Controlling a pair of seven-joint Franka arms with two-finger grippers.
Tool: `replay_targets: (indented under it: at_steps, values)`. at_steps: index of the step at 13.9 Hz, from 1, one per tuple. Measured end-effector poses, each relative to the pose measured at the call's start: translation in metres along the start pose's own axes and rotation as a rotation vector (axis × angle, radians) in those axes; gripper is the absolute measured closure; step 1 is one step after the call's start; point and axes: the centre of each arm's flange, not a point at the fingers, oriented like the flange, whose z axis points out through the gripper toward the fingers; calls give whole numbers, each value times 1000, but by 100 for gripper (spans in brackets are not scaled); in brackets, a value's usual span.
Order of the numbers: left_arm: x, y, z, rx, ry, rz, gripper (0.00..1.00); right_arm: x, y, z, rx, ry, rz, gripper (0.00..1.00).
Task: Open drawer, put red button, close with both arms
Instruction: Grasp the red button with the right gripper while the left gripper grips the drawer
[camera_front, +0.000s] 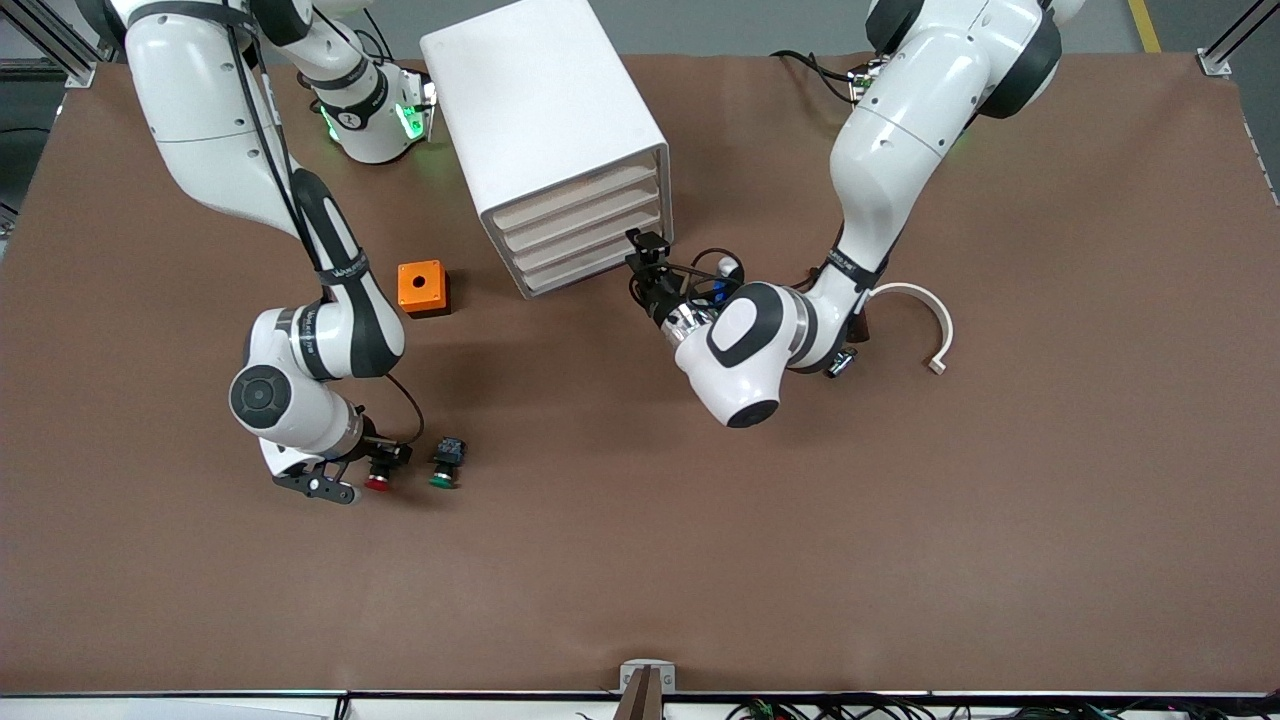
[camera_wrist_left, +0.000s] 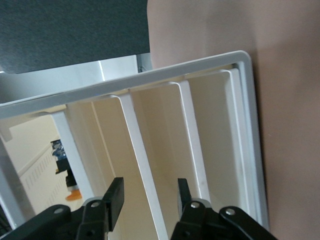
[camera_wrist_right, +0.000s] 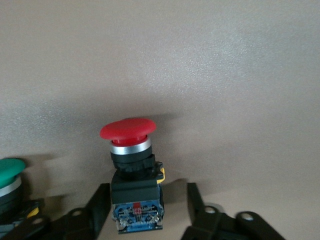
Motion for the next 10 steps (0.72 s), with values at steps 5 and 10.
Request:
replay_targets:
  at_steps: [5, 10]
  values:
    - [-2, 2, 39, 70, 39, -23, 51, -1, 0, 0, -1, -2, 12, 59]
    - [-6, 4, 68, 100, 70, -67, 51, 4, -4, -20, -7, -32, 43, 59]
